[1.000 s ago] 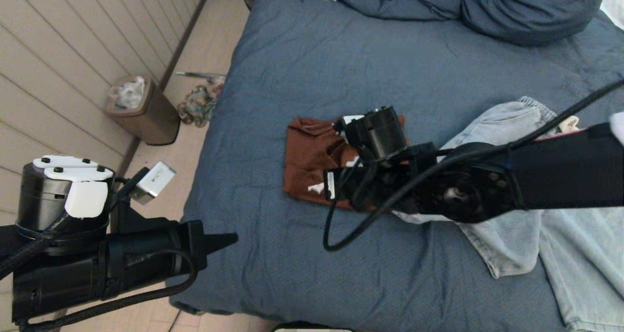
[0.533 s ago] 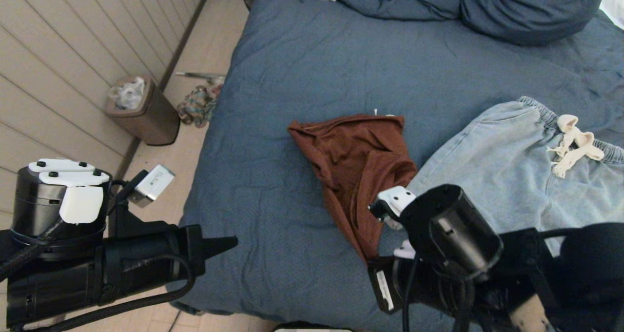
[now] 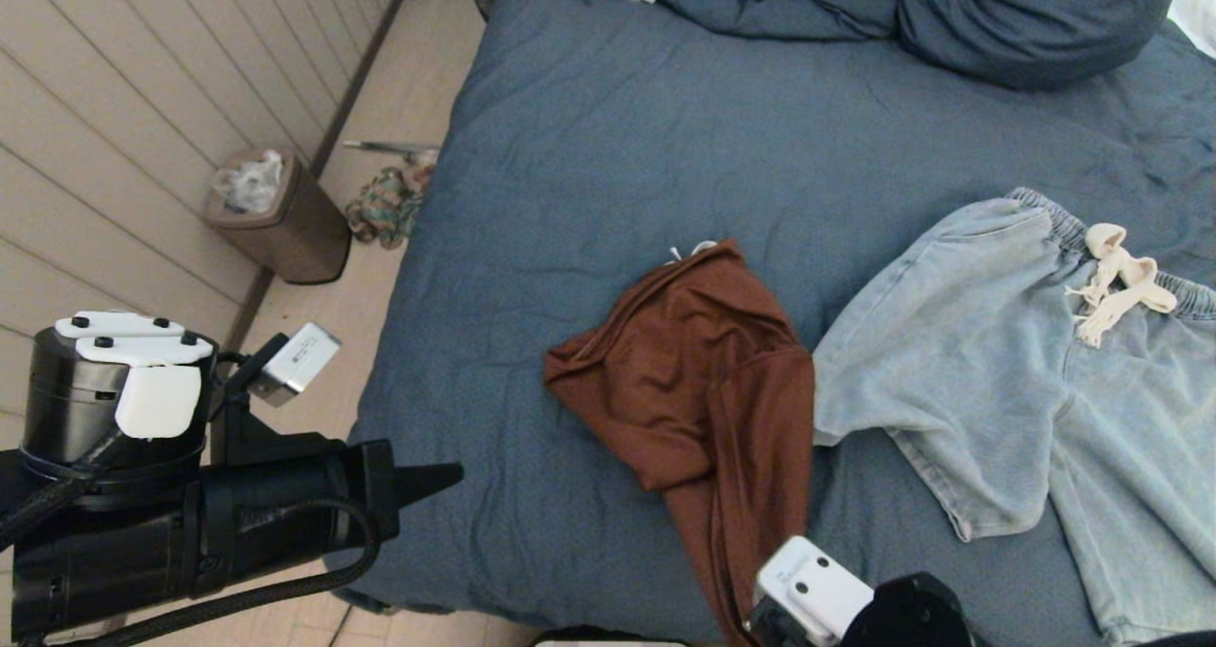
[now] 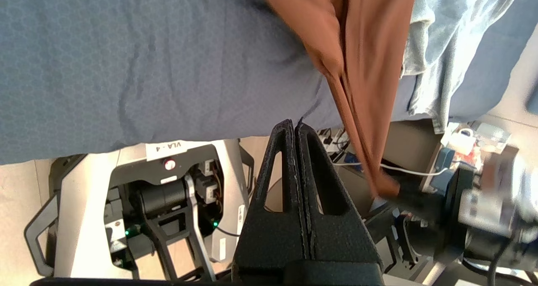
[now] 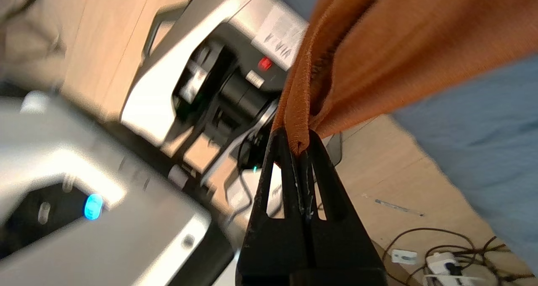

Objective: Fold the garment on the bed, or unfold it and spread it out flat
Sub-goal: Unford the brown shorts

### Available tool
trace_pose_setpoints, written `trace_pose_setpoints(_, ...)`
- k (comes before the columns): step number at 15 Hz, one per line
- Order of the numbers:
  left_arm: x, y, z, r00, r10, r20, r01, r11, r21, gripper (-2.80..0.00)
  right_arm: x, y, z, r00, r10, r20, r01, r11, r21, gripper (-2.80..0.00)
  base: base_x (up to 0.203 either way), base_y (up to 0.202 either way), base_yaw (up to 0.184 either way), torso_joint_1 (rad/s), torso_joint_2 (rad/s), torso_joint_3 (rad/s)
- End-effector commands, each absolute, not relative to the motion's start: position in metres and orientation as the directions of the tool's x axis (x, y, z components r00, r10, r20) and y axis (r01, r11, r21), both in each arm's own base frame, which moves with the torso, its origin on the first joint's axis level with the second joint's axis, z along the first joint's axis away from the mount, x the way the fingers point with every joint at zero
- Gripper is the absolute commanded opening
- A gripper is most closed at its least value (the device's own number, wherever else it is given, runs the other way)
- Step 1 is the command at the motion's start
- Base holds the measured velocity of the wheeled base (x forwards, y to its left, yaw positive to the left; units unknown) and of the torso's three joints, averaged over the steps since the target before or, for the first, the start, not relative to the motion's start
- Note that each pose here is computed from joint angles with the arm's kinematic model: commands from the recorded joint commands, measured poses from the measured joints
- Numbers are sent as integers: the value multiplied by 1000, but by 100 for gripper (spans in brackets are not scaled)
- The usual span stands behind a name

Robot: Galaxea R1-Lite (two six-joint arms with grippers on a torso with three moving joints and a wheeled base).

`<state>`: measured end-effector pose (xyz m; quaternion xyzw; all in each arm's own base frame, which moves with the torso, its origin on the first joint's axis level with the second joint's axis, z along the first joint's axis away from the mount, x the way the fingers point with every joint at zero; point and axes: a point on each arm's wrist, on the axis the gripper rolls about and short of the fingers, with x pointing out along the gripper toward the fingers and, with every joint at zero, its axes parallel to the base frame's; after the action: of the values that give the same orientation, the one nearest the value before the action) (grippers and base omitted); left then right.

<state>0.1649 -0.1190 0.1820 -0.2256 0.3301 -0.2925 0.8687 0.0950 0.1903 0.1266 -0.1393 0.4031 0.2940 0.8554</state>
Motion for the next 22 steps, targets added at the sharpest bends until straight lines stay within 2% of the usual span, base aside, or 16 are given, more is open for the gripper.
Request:
trace_pose_setpoints(1,165,-119,183,613,-659,-436,360,724,-589,-280,83,194,123,460,417,-784,-668,744,4,-280,0,0,0,0,0,0)
trace_pose_setpoints(5,165,-119,183,613,-659,-436,359,724,-589,-280,65,202,125,406,478,-779,-763,647,-1,-280,0,0,0,0,0,0)
trace_pose_setpoints(7,165,-119,183,613,-659,-436,358,724,-590,-280,63,200,123,401,474,-784,-774,633,-13,0,0,0,0,0,0,0)
trace_pose_setpoints(10,165,-119,182,610,-658,-442,356,725,-590,-280,67,197,120,410,456,-790,-761,649,-20,0,0,0,0,0,0,0)
trace_pose_setpoints(13,165,-119,180,606,-658,-447,353,727,-589,-280,92,192,121,464,415,-782,-679,734,-14,0,0,0,0,0,0,0)
trace_pose_setpoints(17,167,-120,178,604,-656,-453,348,728,-591,-280,163,182,126,609,336,-718,-475,880,9,0,0,0,0,0,0,0)
trace_pose_setpoints(20,167,-121,179,605,-657,-449,346,725,-595,-280,229,182,157,731,315,-605,-341,937,76,0,0,0,0,0,0,0)
trace_pose_setpoints(21,169,-121,177,602,-655,-458,341,729,-594,-280,246,181,168,757,319,-570,-321,942,100,-128,0,0,0,0,0,0)
trace_pose_setpoints(22,170,-122,176,599,-652,-465,337,731,-593,-280,260,181,177,779,319,-540,-306,945,118,-280,0,0,0,0,0,0)
